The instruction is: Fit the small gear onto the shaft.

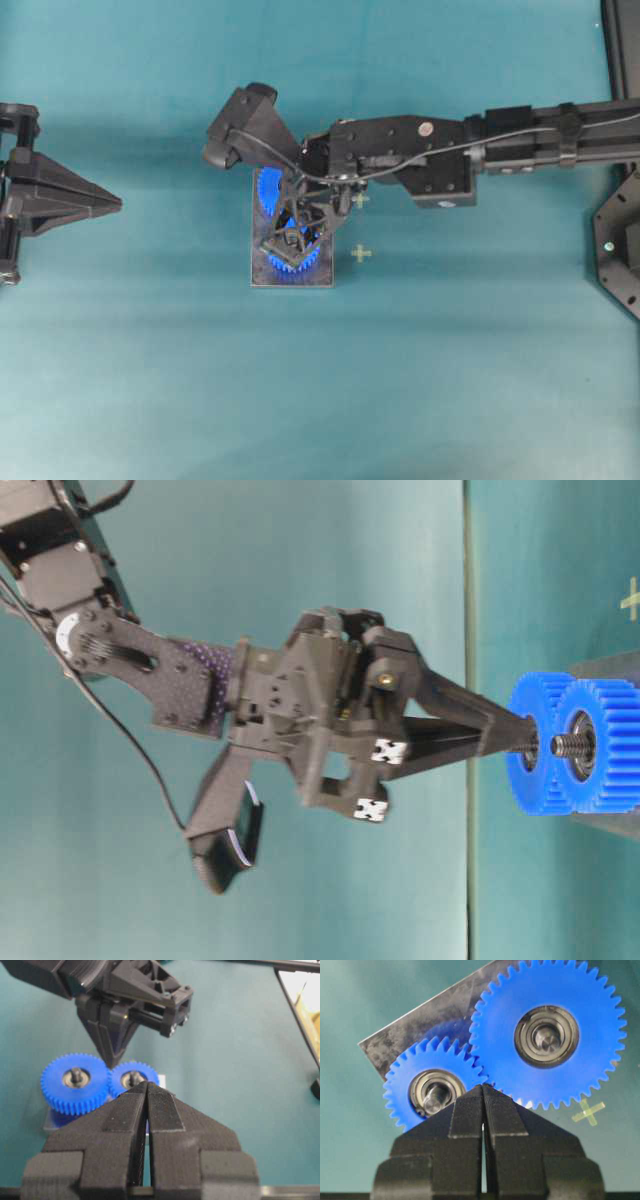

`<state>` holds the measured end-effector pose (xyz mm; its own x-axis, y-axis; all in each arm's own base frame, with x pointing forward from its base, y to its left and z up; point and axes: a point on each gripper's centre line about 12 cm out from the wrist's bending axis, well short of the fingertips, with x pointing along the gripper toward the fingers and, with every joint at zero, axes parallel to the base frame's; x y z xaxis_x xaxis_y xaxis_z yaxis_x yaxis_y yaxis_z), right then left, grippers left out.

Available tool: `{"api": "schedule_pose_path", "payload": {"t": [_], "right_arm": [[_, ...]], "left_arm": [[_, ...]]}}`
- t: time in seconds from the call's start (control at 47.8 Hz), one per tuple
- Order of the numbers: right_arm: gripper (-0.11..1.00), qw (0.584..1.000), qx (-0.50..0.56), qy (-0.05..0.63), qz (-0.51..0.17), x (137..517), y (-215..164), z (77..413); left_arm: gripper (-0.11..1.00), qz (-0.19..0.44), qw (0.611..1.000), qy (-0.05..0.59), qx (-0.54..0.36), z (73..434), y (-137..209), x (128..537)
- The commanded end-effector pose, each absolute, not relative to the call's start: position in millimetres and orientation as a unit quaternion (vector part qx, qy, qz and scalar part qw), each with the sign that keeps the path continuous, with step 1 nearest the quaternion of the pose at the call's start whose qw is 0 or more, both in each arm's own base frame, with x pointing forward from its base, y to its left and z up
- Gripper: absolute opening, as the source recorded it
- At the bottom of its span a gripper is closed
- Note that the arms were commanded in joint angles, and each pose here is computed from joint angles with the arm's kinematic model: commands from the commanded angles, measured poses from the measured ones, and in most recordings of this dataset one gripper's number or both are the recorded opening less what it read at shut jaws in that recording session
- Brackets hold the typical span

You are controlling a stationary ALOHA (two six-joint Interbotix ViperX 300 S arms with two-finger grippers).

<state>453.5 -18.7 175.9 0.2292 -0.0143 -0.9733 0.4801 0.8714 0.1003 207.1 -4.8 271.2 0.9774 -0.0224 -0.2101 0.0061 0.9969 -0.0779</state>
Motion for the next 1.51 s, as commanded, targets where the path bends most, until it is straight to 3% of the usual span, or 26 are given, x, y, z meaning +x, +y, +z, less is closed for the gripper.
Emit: {"api": "schedule_pose_path", "payload": {"t": [0.0,0.419,0.565,0.796,0.921,1.487], "right_arm": [[0.00,0.769,0.192,0.589,-0.154,457,-16,185],[0.00,0.740,0.190,0.634,-0.126,434,29,185],[0.00,0.761,0.193,0.609,-0.113,430,38,215],[0.00,0.809,0.151,0.555,-0.124,418,22,247],[0.00,0.823,0.132,0.538,-0.126,404,16,251],[0.00,0.871,0.137,0.462,-0.101,364,12,242]], "left_arm": [[0.00,-0.008,0.995,0.095,-0.039,279,-5,210],[0.00,-0.008,0.995,0.094,-0.039,280,-5,210],[0.00,-0.007,0.994,0.094,-0.046,280,-5,210],[0.00,-0.006,0.994,0.089,-0.056,284,-5,210],[0.00,-0.007,0.996,0.077,-0.053,296,-5,213],[0.00,-0.007,0.993,0.106,-0.051,280,-5,216]]}}
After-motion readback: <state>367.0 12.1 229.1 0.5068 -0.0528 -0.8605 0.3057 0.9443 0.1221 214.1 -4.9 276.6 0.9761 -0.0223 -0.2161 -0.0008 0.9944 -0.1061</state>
